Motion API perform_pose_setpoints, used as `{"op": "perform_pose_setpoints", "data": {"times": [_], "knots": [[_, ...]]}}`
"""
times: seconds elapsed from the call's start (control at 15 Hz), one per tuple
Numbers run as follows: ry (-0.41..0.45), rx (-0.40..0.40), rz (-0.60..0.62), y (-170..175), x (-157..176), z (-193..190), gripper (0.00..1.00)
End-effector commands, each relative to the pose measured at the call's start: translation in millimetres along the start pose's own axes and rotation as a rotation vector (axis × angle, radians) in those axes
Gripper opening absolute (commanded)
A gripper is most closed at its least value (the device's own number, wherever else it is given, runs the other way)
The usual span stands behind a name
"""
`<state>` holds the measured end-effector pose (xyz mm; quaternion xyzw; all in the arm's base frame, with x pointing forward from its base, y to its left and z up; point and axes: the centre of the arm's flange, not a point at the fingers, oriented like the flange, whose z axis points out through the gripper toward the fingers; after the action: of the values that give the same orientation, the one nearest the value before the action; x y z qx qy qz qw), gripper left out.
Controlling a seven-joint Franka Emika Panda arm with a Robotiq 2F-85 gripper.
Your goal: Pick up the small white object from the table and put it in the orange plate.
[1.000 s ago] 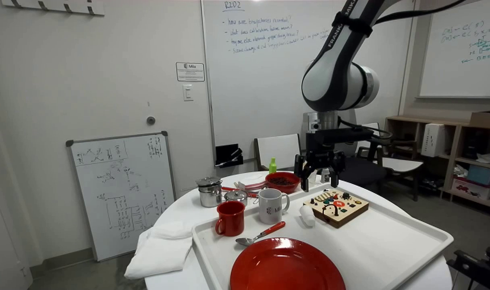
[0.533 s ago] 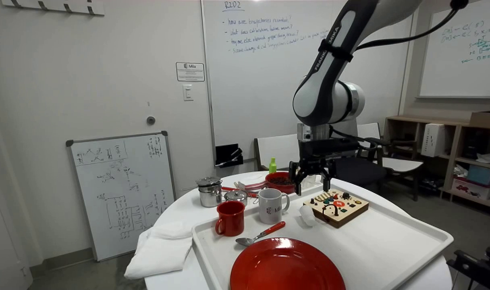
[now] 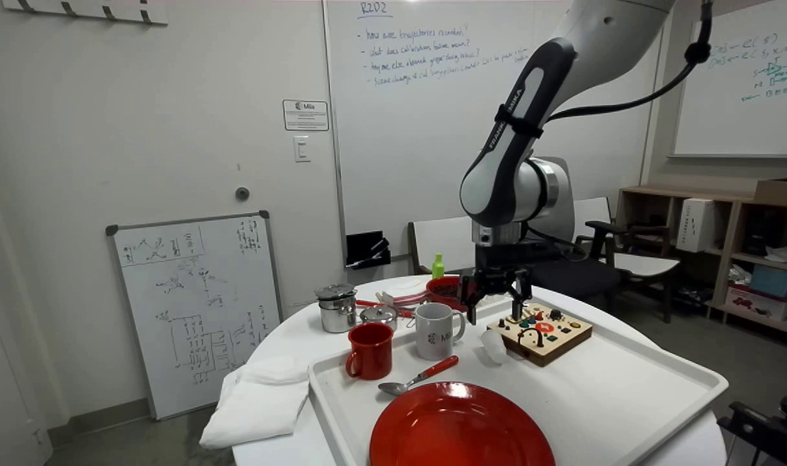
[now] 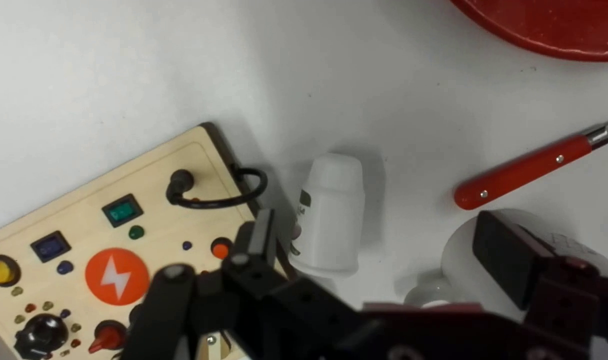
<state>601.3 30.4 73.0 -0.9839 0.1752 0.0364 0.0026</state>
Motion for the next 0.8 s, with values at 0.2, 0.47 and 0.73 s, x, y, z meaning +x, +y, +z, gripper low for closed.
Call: {"op": "perform_pose_setpoints", "data": {"times": [0.2,0.47,0.73], "knots": [[-0.005,0.009,0.054,-8.3,24.4,27.5,1.00],[-0.012,0.008,0.080,-6.4,26.7,34.2,1.00],[-0.024,0.005,0.095,-3.9,25.4,41.6,1.00]]}}
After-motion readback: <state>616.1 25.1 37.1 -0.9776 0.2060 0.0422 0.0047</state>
